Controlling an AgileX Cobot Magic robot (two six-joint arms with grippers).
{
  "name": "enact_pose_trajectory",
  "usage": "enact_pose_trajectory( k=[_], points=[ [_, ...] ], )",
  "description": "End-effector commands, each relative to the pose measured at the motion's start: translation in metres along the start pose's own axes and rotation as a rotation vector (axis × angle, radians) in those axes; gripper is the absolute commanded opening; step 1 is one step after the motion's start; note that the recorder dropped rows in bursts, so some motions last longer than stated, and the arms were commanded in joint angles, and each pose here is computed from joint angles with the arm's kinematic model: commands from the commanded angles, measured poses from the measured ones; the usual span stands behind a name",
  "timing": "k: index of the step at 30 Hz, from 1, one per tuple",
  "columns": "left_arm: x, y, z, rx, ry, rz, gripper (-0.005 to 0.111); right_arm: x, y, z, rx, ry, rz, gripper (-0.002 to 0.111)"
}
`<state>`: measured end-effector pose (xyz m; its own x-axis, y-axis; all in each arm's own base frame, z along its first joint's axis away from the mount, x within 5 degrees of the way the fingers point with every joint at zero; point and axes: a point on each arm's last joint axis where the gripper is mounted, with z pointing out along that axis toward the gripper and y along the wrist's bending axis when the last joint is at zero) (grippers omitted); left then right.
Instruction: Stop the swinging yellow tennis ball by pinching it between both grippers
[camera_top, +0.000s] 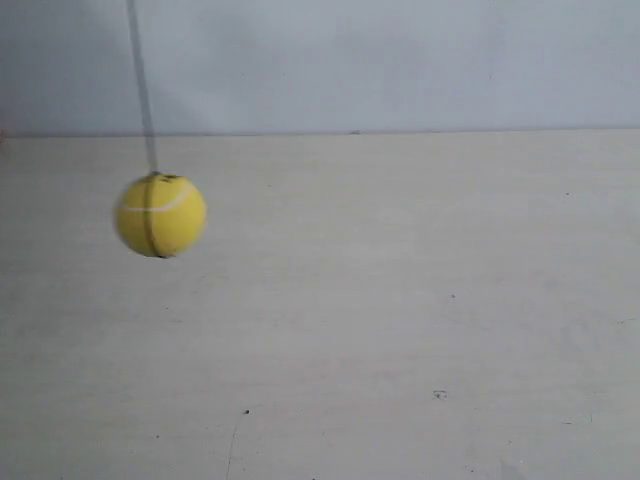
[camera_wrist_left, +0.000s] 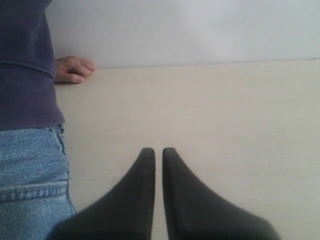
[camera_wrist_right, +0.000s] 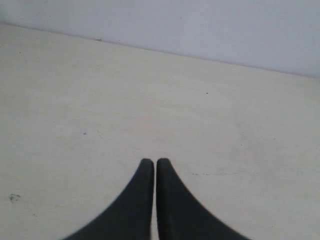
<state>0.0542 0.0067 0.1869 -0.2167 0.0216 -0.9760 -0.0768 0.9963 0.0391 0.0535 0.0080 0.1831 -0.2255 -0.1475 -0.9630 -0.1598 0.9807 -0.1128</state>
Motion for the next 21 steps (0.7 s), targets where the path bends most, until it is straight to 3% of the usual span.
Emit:
enact_pose_trajectory(
  k=[1, 7, 15, 17, 21],
  points=[
    [0.001, 0.0, 0.0, -0.003, -0.002, -0.002, 0.005, -0.001, 0.0, 0.0, 0.001, -0.011, -0.004, 0.0],
    [-0.001, 0.002, 0.0, -0.029, -0.025, 0.132, 0.005, -0.001, 0.0, 0.0, 0.001, -0.011, -0.004, 0.0],
    [-0.002, 0.002, 0.0, -0.027, -0.035, 0.155, 0.005, -0.012, -0.002, -0.001, 0.032, -0.131, -0.101, 0.0],
    [-0.003, 0.001, 0.0, -0.019, -0.041, 0.129, 0.005, -0.017, -0.003, -0.002, 0.034, -0.194, -0.005, 0.0],
    [-0.009, 0.0, -0.001, -0.014, -0.113, 0.193, 0.005, -0.02, -0.004, -0.003, 0.009, -0.231, 0.264, 0.0]
  ],
)
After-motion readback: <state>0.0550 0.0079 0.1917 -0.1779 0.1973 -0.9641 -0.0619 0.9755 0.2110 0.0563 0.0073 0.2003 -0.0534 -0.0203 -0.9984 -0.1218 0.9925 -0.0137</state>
